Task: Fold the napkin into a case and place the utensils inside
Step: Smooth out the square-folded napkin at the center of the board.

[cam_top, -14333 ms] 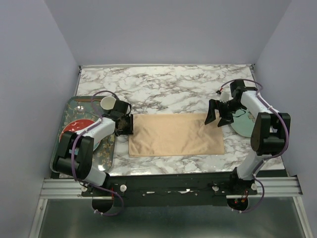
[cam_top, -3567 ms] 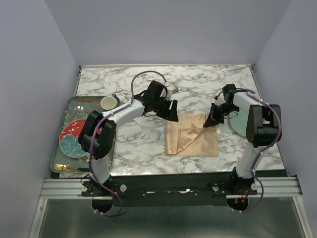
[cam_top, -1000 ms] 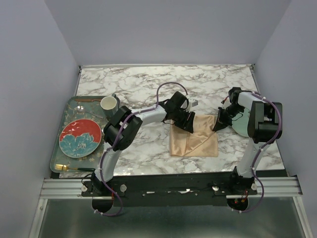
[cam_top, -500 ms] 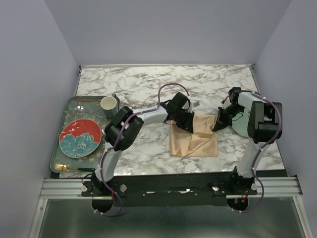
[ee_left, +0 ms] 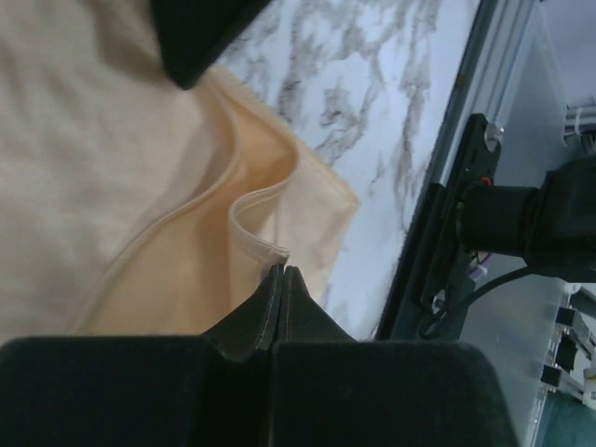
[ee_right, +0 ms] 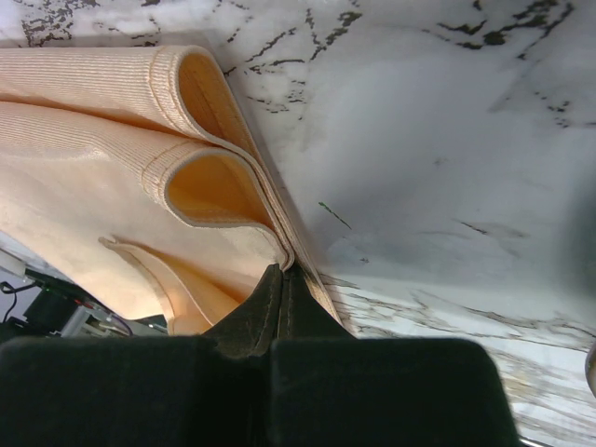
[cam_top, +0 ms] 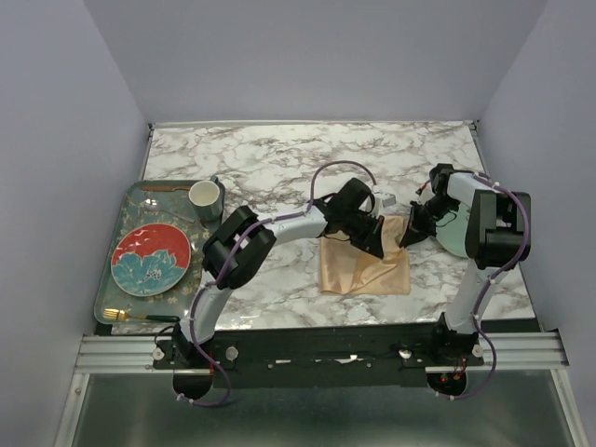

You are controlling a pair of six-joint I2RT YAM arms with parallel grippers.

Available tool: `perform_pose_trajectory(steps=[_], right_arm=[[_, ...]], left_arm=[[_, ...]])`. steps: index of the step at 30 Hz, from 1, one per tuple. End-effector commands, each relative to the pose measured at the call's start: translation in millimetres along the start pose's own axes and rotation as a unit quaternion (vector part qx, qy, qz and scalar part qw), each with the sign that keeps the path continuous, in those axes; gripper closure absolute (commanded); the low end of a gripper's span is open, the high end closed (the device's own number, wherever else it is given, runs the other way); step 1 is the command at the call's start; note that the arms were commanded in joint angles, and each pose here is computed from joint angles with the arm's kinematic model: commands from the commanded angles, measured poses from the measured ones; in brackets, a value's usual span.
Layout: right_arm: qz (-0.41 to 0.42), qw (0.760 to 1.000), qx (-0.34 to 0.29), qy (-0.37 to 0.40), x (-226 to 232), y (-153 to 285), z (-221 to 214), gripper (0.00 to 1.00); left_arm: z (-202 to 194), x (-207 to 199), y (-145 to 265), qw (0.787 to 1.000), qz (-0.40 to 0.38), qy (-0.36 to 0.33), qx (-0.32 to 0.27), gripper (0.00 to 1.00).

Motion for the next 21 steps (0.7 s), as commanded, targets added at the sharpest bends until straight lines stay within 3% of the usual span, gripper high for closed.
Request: perform_pose_trajectory(steps=[1,6,10,14,21], right_arm=[[-0.016,1.000,0.002,-0.001,-6.1,-1.6,1.8,0.95],[-0.012,1.000,-0.003,0.006,-3.7,3.1,3.6,0.91],[-0.016,1.000,0.000,0.004,-6.2,1.1,3.9,0.91],[-0.017,1.000,0.001,0.004,-6.7,-0.7,4.0,0.91],[-0.020,1.000,0.002,0.003,-8.1,-2.5,4.6,0.91]], left_arm=[[-5.8,-32.4,-14.7,0.998,-0.049,-0.032,0.017,1.00],[-11.8,-32.5,-9.1,0.998,-0.043,-0.037,0.026,1.00],[-5.9,-23.4,14.1,0.999,-0.017,-0.030,-0.007,0.66],[7.5,1.3,40.7,0.998,0.033,-0.005,-0.057,0.62],[6.3,31.1,38.4,0.995,0.086,0.019,-0.046,0.62]])
Point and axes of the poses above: each gripper's point midway between its finger pads, its own y axis back along the fingers, its own x axis along the line the jaws close on, z = x × y, the point moved 6 cm from there along y, back along the fingers, and after that the axes turned 15 degrees about y, right-handed, at the moved point
